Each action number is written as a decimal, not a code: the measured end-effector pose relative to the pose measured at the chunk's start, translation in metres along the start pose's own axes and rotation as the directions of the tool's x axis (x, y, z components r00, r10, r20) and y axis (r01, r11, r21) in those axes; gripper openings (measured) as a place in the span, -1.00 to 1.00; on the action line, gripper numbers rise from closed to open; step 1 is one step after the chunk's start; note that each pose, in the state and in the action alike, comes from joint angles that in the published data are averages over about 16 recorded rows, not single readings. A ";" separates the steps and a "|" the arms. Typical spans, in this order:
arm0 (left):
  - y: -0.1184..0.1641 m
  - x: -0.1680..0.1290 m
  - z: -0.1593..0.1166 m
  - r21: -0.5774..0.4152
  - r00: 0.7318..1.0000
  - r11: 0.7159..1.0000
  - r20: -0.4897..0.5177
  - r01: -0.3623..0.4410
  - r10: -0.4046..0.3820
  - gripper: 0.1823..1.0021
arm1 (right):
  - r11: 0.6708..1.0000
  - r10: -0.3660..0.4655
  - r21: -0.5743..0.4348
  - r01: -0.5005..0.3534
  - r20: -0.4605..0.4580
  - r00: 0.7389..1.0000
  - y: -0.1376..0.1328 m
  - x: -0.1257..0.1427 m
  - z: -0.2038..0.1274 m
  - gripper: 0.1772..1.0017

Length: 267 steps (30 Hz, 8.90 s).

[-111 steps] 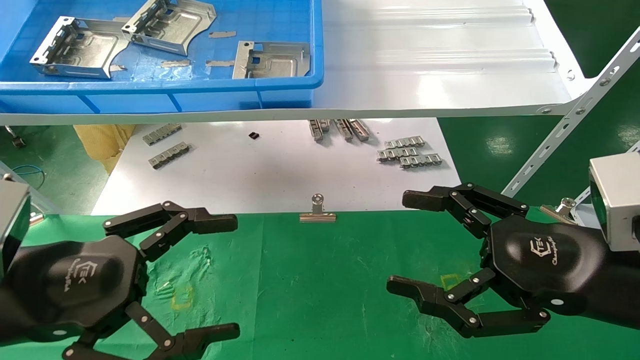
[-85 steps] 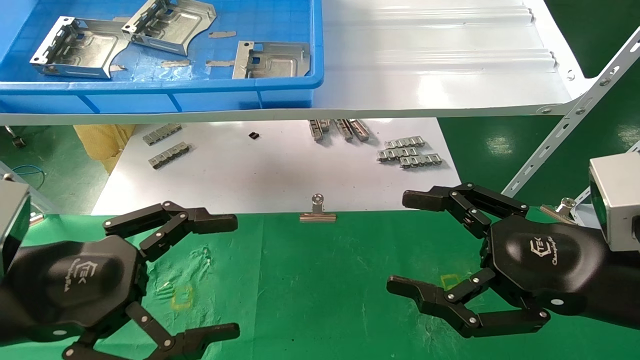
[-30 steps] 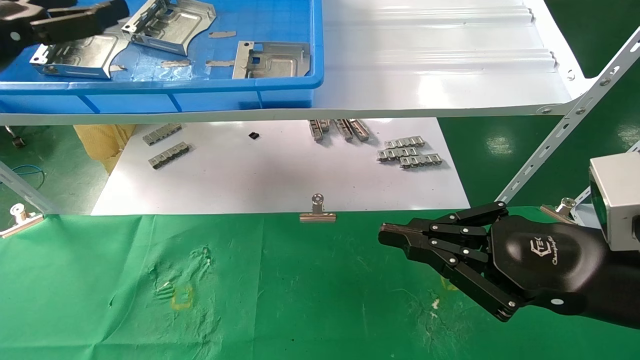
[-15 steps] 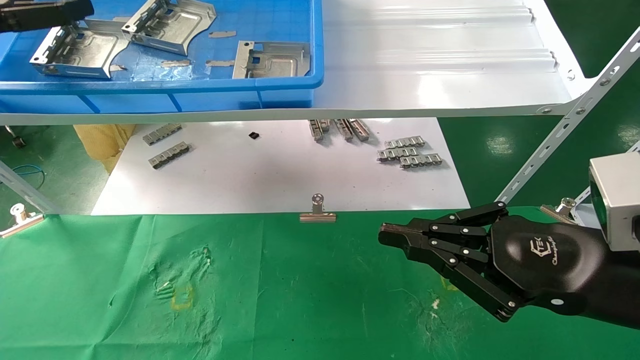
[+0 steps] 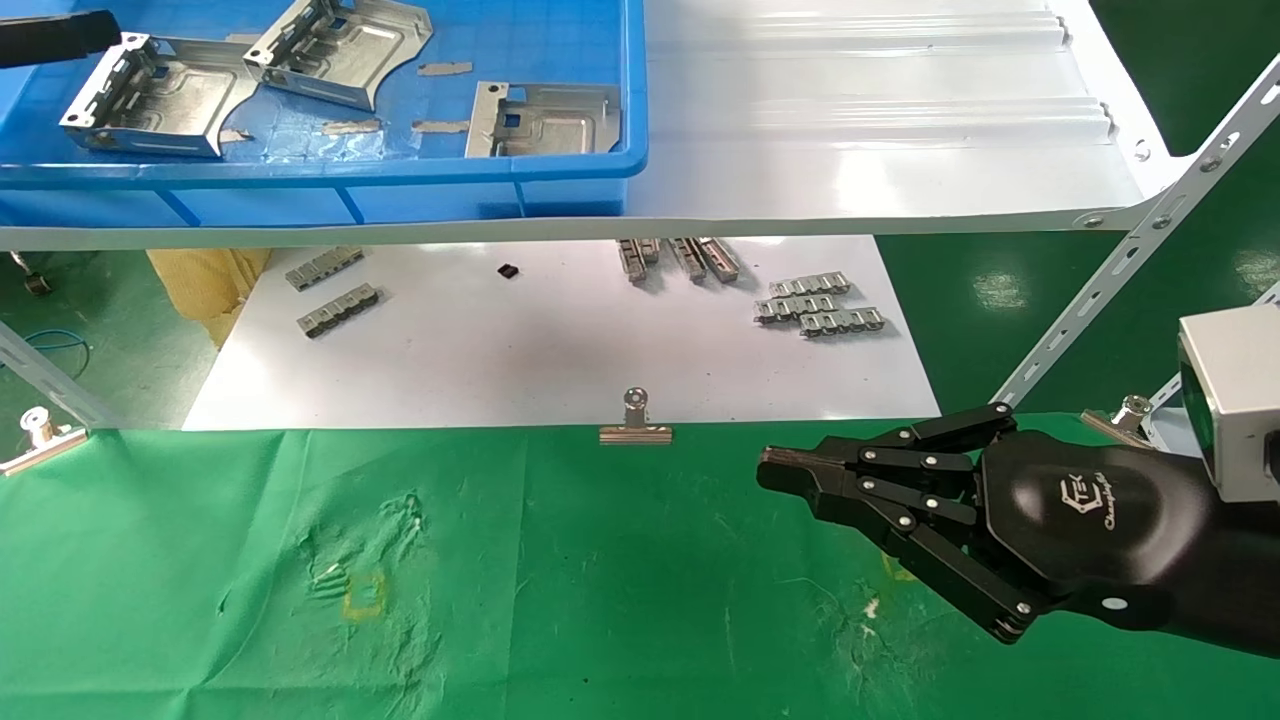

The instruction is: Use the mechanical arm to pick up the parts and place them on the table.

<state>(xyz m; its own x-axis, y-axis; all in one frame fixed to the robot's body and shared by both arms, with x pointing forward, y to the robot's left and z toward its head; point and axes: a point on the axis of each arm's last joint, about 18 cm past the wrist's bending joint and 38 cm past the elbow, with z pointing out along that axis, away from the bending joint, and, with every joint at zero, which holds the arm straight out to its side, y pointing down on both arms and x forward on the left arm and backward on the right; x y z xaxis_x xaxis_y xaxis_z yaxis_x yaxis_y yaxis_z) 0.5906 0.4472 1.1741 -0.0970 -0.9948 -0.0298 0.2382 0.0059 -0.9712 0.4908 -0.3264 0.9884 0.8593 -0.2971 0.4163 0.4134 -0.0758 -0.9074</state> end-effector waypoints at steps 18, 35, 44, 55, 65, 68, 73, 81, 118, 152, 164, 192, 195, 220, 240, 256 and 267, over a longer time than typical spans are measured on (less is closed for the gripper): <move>0.016 -0.006 0.017 -0.038 0.997 0.999 0.076 0.036 -0.033 0.91 | 1.000 0.000 0.000 0.000 0.000 1.000 0.000 0.000 0.000 -0.96; 0.024 -0.007 0.026 -0.050 0.997 0.998 0.070 0.043 -0.039 0.25 | 1.000 0.000 0.000 0.000 0.000 1.000 0.000 0.000 0.000 -0.96; 0.023 -0.006 0.027 -0.043 0.997 0.998 0.064 0.035 -0.032 -0.29 | 1.000 0.000 0.000 0.000 0.000 1.000 0.000 0.000 0.000 -0.96; 0.018 -0.004 0.025 -0.014 0.998 1.000 0.060 0.024 -0.023 -0.69 | 1.000 0.000 0.000 0.000 0.000 1.000 0.000 0.000 0.000 -0.96; -0.001 0.010 0.017 0.061 1.000 0.998 0.004 0.008 -0.008 -0.77 | 1.000 0.000 0.000 0.000 0.000 1.000 0.000 0.000 0.000 -0.96; -0.007 0.019 0.011 0.083 0.999 0.997 -0.033 0.001 0.002 -0.77 | 1.000 0.000 0.000 0.000 0.000 1.000 0.000 0.000 0.000 -0.96; -0.014 0.036 -0.002 0.101 0.993 0.995 -0.110 -0.025 0.036 -0.77 | 1.000 0.000 0.000 0.000 0.000 1.000 0.000 0.000 0.000 -0.96; -0.008 0.063 -0.026 0.081 0.953 0.991 -0.278 -0.104 0.122 -0.77 | 1.000 0.000 0.000 0.000 0.000 1.000 0.000 0.000 0.000 -0.96; 0.123 0.082 -0.118 0.308 0.262 0.785 -0.824 -0.537 0.502 -0.77 | 1.000 0.000 0.000 0.000 0.000 1.000 0.000 0.000 0.000 -0.96; 0.255 0.034 -0.060 0.345 0.127 0.562 -0.760 -0.752 0.638 -0.78 | 1.000 0.000 0.000 0.000 0.000 1.000 0.000 0.000 0.000 -0.96; 0.265 0.034 -0.043 0.384 0.084 0.511 -0.732 -0.769 0.677 -0.79 | 1.000 0.000 0.000 0.000 0.000 1.000 0.000 0.000 0.000 -0.96; 0.250 0.043 -0.033 0.410 0.128 0.556 -0.711 -0.723 0.691 -0.46 | 1.000 0.000 0.000 0.000 0.000 1.000 0.000 0.000 0.000 -0.96; 0.243 0.050 -0.033 0.411 0.172 0.604 -0.713 -0.683 0.680 -0.31 | 1.000 0.000 0.000 0.000 0.000 1.000 0.000 0.000 0.000 -0.96; 0.201 0.107 -0.081 0.436 0.285 0.838 -0.800 -0.326 0.527 0.85 | 1.000 0.000 0.000 0.000 0.000 1.000 0.000 0.000 0.000 -0.95; 0.182 0.132 -0.098 0.365 0.288 0.903 -0.861 -0.225 0.419 1.00 | 1.000 0.000 0.000 0.000 0.000 1.000 0.000 0.000 0.000 -0.40; 0.166 0.148 -0.116 0.302 0.281 0.938 -0.898 -0.169 0.340 1.00 | 1.000 0.000 0.000 0.000 0.000 1.000 0.000 0.000 0.000 0.48; 0.155 0.157 -0.130 0.258 0.276 0.955 -0.917 -0.143 0.289 1.00 | 1.000 0.000 0.000 0.000 0.000 1.000 0.000 0.000 0.000 0.87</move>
<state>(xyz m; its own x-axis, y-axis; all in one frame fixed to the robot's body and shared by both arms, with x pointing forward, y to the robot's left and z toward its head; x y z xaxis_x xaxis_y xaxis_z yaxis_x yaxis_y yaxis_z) 0.4870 0.3047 0.9880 -0.8437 -0.1803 -0.5057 0.4911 0.1214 -0.8626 0.4908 -0.3264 0.9884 0.8593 -0.2971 0.4163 0.4134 -0.0758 -0.9074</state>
